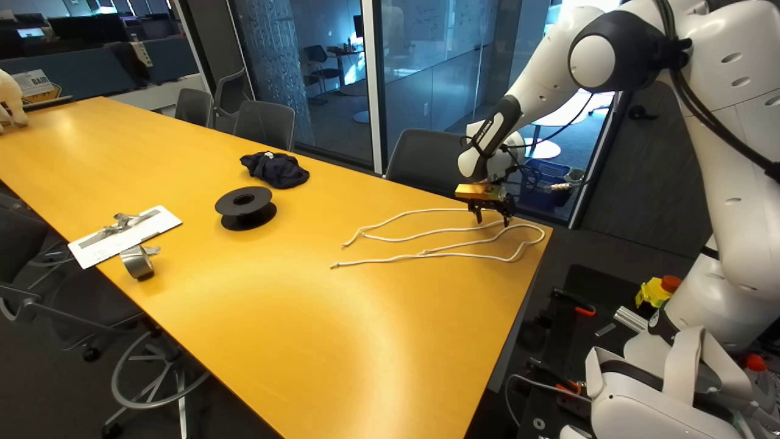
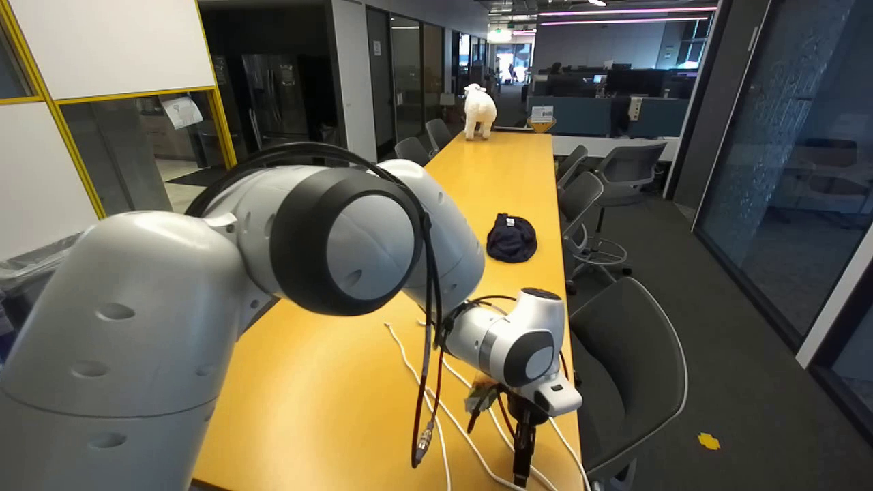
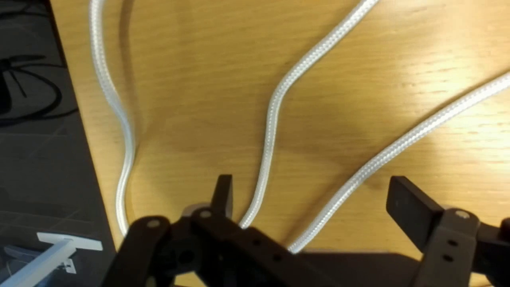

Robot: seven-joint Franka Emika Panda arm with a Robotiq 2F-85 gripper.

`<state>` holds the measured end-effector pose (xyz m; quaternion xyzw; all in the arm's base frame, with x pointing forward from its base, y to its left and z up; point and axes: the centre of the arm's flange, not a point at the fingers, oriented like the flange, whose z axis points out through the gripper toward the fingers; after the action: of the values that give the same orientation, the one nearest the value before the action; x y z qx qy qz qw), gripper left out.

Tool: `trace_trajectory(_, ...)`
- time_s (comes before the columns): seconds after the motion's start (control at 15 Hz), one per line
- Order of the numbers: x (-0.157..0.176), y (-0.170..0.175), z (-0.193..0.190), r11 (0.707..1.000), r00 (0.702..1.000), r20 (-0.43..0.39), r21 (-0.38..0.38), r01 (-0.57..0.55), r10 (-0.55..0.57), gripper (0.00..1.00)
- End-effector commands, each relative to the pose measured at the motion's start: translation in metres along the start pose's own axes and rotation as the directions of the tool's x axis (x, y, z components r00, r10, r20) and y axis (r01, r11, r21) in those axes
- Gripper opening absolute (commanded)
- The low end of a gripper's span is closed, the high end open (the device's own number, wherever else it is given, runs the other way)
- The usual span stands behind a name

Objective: Untangle the two ropes on the table.

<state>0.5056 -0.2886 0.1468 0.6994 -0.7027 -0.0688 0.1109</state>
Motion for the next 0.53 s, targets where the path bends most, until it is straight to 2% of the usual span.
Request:
trace_trajectory(0.0, -0.023, 0.027, -0.060, 0.983, 0.983, -0.073, 0.070, 0.171, -0.166, 1.00)
trace_trajectory(0.2, -0.057, 0.052, -0.102, 0.943, 0.944, -0.100, 0.082, 0.322, -0.314, 1.00)
trace_trajectory(0.47, -0.103, 0.092, -0.140, 0.854, 0.856, -0.136, 0.092, 0.512, -0.499, 1.00)
